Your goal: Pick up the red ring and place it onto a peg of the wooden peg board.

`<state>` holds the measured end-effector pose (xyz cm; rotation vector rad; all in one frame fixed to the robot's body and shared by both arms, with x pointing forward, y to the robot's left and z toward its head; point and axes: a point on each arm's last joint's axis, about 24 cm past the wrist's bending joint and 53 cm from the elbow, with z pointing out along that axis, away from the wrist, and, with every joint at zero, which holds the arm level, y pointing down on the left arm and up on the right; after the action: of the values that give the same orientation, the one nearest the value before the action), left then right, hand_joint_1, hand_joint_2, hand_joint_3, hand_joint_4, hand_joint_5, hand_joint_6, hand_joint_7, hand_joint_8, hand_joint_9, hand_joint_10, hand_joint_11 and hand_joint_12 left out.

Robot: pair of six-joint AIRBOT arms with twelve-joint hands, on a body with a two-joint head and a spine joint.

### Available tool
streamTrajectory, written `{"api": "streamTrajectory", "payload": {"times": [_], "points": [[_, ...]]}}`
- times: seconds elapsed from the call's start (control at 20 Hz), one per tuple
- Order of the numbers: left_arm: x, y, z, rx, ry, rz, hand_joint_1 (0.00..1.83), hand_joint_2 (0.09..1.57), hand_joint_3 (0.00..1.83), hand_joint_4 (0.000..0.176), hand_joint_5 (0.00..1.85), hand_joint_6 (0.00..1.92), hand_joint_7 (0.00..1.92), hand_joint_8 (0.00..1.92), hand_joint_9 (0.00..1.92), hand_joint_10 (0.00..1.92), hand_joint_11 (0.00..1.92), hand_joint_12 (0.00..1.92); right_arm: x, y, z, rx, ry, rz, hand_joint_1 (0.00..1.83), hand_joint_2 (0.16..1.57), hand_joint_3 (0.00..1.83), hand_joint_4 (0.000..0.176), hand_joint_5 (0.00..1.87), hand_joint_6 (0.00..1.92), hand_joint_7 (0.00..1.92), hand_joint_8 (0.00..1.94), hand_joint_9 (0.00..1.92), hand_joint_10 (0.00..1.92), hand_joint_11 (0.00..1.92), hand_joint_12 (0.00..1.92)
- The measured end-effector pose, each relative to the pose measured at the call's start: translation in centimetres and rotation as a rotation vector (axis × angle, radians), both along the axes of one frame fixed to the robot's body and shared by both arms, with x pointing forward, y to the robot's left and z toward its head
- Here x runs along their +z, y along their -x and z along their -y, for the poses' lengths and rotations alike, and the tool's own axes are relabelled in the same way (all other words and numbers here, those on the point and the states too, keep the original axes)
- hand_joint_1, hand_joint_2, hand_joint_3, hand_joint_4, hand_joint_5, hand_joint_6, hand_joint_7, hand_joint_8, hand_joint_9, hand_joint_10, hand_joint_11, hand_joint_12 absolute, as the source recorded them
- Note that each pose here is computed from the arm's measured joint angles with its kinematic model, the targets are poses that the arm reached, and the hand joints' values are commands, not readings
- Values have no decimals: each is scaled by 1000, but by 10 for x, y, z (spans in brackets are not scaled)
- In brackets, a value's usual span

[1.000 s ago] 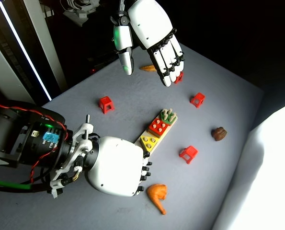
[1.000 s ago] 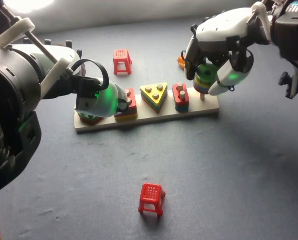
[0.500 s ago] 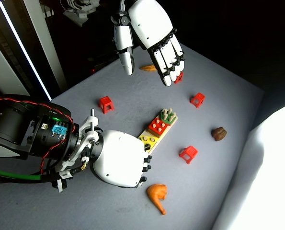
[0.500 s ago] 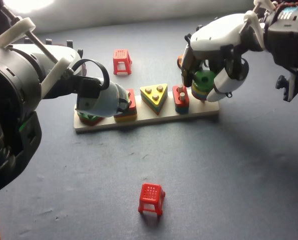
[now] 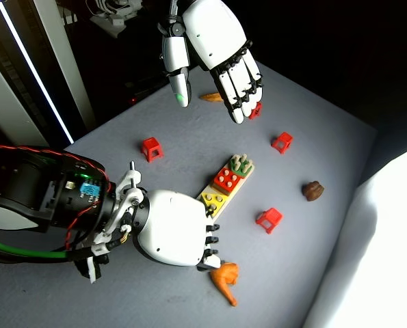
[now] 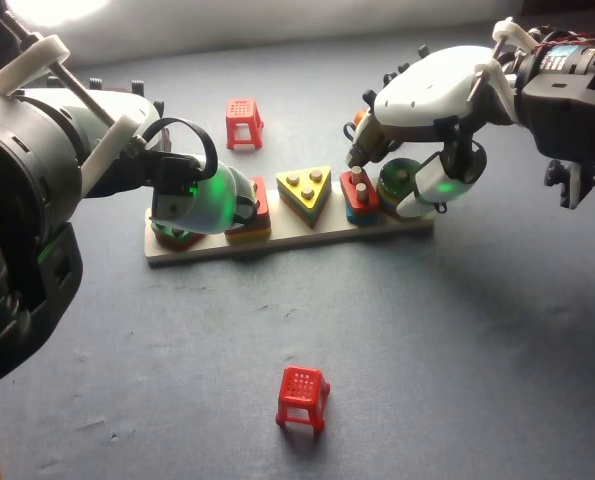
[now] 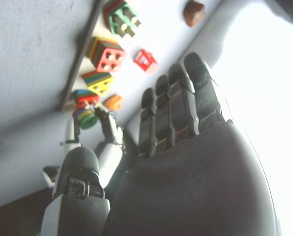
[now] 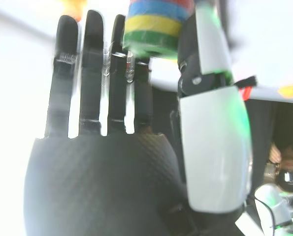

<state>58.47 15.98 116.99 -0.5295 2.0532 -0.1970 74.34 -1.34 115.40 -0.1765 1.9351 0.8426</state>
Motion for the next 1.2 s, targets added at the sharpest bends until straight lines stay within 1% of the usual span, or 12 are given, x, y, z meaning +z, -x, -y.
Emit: {"api": "streamTrajectory", "payload": {"times": [0.3, 0.6, 0.65, 0.7, 0.75, 0.8, 0.9, 1.0, 1.05, 1.1, 1.15, 1.2], "points": [[0, 0, 0, 0, 1, 0, 0, 1302, 2, 0, 166, 7, 188, 7, 177, 9, 0, 470, 9, -1, 9, -9, -3, 10, 934, 1065, 2, 0, 465, 0, 529, 0, 554, 0, 74, 1146], [0, 0, 0, 0, 0, 0, 0, 1304, 1, 0, 126, 2, 139, 3, 127, 2, 0, 341, 38, 17, 77, -65, 6, 60, 901, 1071, 1, 0, 454, 0, 502, 0, 531, 0, 29, 1190], [0, 0, 0, 0, 0, 0, 0, 1300, 0, 0, 131, 3, 150, 6, 141, 6, 0, 380, 41, 21, 86, -73, 8, 62, 891, 1019, 0, 0, 581, 43, 651, 56, 687, 72, 248, 1219], [0, 0, 0, 0, 0, 0, 0, 1300, 0, 0, 131, 3, 150, 6, 141, 6, 0, 380, 44, 27, 95, -81, 10, 62, 891, 1019, 0, 0, 581, 43, 651, 56, 687, 72, 248, 1219], [0, 0, 0, 1, 0, 0, 0, 1299, 0, 0, 140, 4, 158, 6, 150, 7, 0, 407, 48, 32, 103, -88, 11, 65, 731, 1002, 10, 0, 527, 1442, 571, 1521, 569, 1551, 527, 1781], [0, 0, 0, 1, 0, 0, 0, 1303, 1, 0, 156, 5, 175, 7, 167, 8, 0, 455, 53, 38, 113, -97, 14, 73, 624, 1012, 5, 0, 595, 1917, 744, 1938, 804, 1918, 926, 1920], [0, 0, 0, 1, 1, 0, 0, 1303, 0, 0, 159, 5, 185, 9, 172, 8, 0, 469, 61, 50, 128, -111, 10, 78, 566, 1037, 6, 0, 760, 1921, 955, 1941, 1008, 1921, 1133, 1921], [0, 0, -1, 5, 4, 0, 0, 1305, 0, 0, 168, 3, 193, 6, 181, 7, 0, 494, 67, 66, 148, -133, 13, 82, 433, 1380, 25, 14, 1367, 1921, 1493, 1941, 1578, 1921, 1753, 1921], [0, 0, -1, 7, 6, 0, 0, 1305, 0, 0, 168, 3, 193, 6, 181, 7, 0, 494, 69, 70, 156, -145, 15, 85, 433, 1380, 25, 14, 1367, 1921, 1493, 1941, 1578, 1921, 1753, 1921], [0, 0, -1, 7, 6, 0, 0, 1306, 1, 0, 155, 2, 181, 2, 169, 1, 0, 452, 71, 72, 161, -153, 15, 88, 486, 1421, 22, 43, 1392, 1921, 1531, 1941, 1615, 1921, 1801, 1921], [0, 0, 0, 7, 7, 0, 0, 1306, 0, 0, 139, 0, 174, 0, 165, 0, 0, 427, 74, 75, 169, -165, 13, 98, 530, 1500, 16, 131, 1378, 1921, 1557, 1941, 1634, 1921, 1829, 1921], [0, 0, 0, 6, 7, 1, 0, 1307, 1, 0, 136, 0, 166, 1, 157, 0, 0, 404, 76, 78, 174, -173, 13, 101, 560, 1532, 9, 174, 1333, 1921, 1516, 1941, 1596, 1921, 1793, 1921]]}}
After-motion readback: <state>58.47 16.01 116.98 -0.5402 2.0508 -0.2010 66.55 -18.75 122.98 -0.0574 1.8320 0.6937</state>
